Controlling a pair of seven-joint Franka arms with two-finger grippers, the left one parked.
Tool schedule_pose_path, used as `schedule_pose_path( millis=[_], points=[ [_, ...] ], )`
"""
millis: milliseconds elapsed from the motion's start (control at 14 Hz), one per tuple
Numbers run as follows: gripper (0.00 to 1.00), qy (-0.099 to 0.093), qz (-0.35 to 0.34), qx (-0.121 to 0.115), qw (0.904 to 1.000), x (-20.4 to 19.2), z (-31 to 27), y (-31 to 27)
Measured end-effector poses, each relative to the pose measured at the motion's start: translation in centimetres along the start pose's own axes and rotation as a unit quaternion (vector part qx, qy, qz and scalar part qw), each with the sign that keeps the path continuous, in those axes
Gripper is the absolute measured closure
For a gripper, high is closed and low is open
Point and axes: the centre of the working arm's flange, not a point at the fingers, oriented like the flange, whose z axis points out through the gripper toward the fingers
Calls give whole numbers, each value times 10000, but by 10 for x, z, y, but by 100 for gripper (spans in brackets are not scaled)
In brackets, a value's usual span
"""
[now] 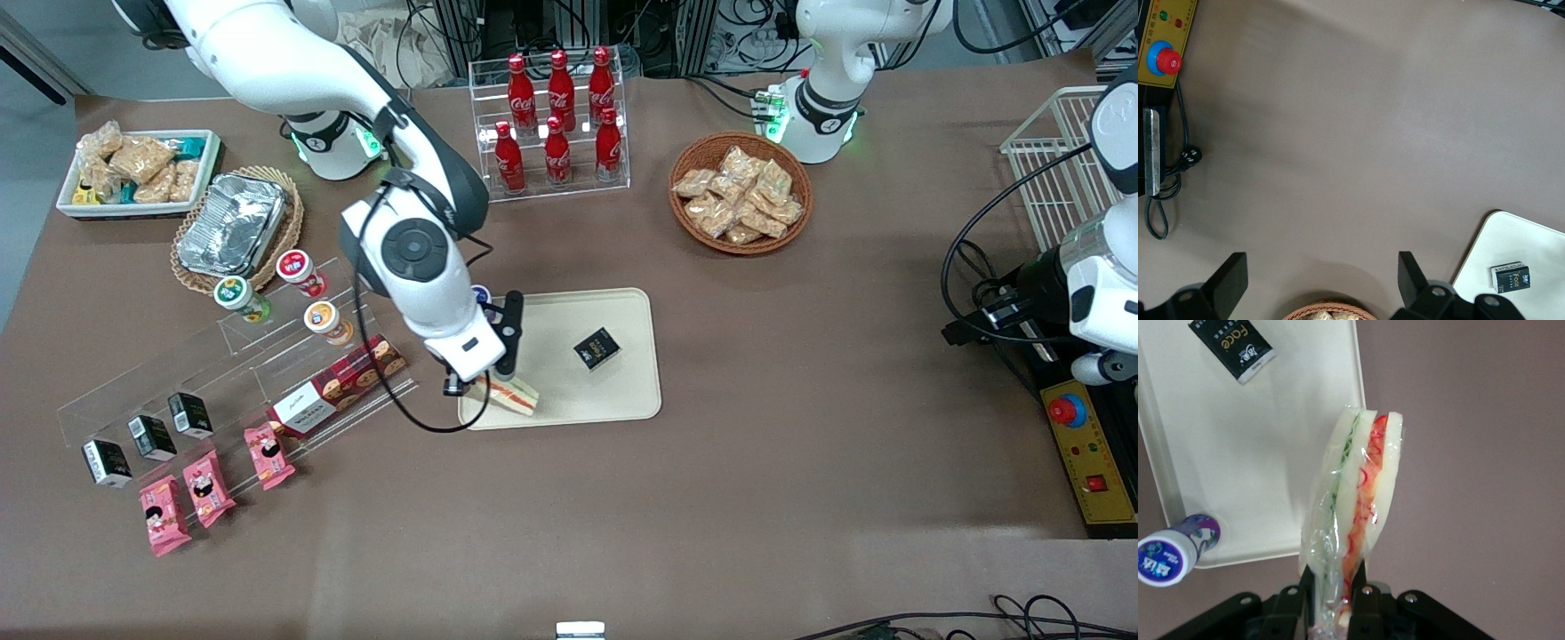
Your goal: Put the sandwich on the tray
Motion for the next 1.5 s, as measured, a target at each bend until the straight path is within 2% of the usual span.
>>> schedule_pose_path(
  millis=[214, 429, 714, 1000, 1071, 1500],
  points=[
    [77, 31, -206, 14, 9998, 13, 18, -7],
    [77, -21, -388, 40, 9992, 26, 28, -23],
    [77, 46, -603, -4, 9982, 44, 49, -40],
    [74, 1, -305, 32, 9995, 40, 59, -37],
    [70, -8, -149, 43, 9999, 40, 61, -38],
    [12, 76, 131, -61, 9999, 37, 50, -30]
  ],
)
